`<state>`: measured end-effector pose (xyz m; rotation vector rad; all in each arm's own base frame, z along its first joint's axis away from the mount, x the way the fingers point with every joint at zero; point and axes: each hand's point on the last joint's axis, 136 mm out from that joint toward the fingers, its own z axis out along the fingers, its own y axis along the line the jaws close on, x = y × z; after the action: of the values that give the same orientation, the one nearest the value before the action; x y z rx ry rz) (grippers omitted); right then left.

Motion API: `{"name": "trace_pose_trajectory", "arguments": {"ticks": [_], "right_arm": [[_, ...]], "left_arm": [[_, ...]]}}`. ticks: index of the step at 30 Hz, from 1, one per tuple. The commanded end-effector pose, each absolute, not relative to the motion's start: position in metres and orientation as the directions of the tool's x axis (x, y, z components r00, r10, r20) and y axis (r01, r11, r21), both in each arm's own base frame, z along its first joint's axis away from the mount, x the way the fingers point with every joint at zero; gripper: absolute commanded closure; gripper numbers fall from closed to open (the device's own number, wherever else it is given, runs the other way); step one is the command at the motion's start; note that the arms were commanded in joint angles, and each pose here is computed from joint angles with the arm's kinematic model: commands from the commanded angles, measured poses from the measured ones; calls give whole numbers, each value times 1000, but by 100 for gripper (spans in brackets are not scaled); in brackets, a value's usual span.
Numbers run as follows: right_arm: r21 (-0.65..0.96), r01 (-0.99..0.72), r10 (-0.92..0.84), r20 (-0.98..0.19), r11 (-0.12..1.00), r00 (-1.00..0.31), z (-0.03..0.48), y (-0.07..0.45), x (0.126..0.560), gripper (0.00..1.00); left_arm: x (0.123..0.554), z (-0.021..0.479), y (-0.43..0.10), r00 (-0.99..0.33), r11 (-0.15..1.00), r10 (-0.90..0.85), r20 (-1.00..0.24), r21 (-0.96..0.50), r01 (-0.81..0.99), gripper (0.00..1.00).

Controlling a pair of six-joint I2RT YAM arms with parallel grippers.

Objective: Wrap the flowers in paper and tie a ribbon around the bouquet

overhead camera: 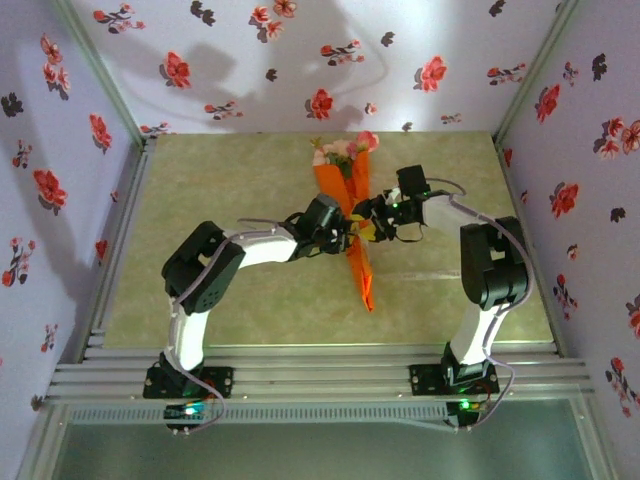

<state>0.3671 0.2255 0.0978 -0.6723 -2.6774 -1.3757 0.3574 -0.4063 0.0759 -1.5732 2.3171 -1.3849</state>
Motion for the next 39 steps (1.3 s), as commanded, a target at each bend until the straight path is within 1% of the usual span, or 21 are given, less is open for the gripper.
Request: {"name": "trace_pose_trajectory", "arguments": {"ticks": [1,10,11,15,20,23,25,27,28,32,34,37,39], "right_arm": [[712,455,378,280,534,-882,79,222,358,48],[706,466,384,288,534,-877,75,220,355,47],[709,463,383,286,532,-878,77,221,355,47],[710,463,384,285,531,-878,78,220,355,47],[715,468,391,288,520,-874,79,220,358,46],[719,472,394,292,511,-872,80,221,359,46],[719,482,399,302,501,-866,80,221,359,46],[728,493,410,312,476,-857,81,222,361,46],[729,504,418,321,463,-850,81,222,362,45],[742,536,448,351,403,-823,84,222,368,44],[740,547,457,359,392,-814,85,221,369,45],[733,563,468,372,381,-802,84,220,368,45],[734,579,483,387,354,-786,84,219,369,42]], "left_arm": [[359,122,-410,-486,4,-723,491,-700,-714,77],[345,127,-400,-470,8,-727,502,-677,-736,77],[343,127,-399,-469,14,-730,498,-675,-738,76],[347,121,-404,-496,38,-710,499,-677,-735,67],[347,102,-408,-507,90,-699,504,-642,-762,62],[358,103,-405,-520,101,-708,478,-660,-744,60],[366,106,-406,-541,110,-701,465,-678,-727,63],[365,105,-406,-552,135,-697,458,-672,-728,70],[363,104,-405,-552,145,-698,456,-665,-732,71],[351,104,-389,-557,187,-715,423,-652,-735,72],[349,105,-381,-573,219,-722,389,-656,-722,74],[352,110,-376,-631,299,-702,331,-668,-682,74],[352,111,-379,-686,367,-663,300,-668,-647,75]]}}
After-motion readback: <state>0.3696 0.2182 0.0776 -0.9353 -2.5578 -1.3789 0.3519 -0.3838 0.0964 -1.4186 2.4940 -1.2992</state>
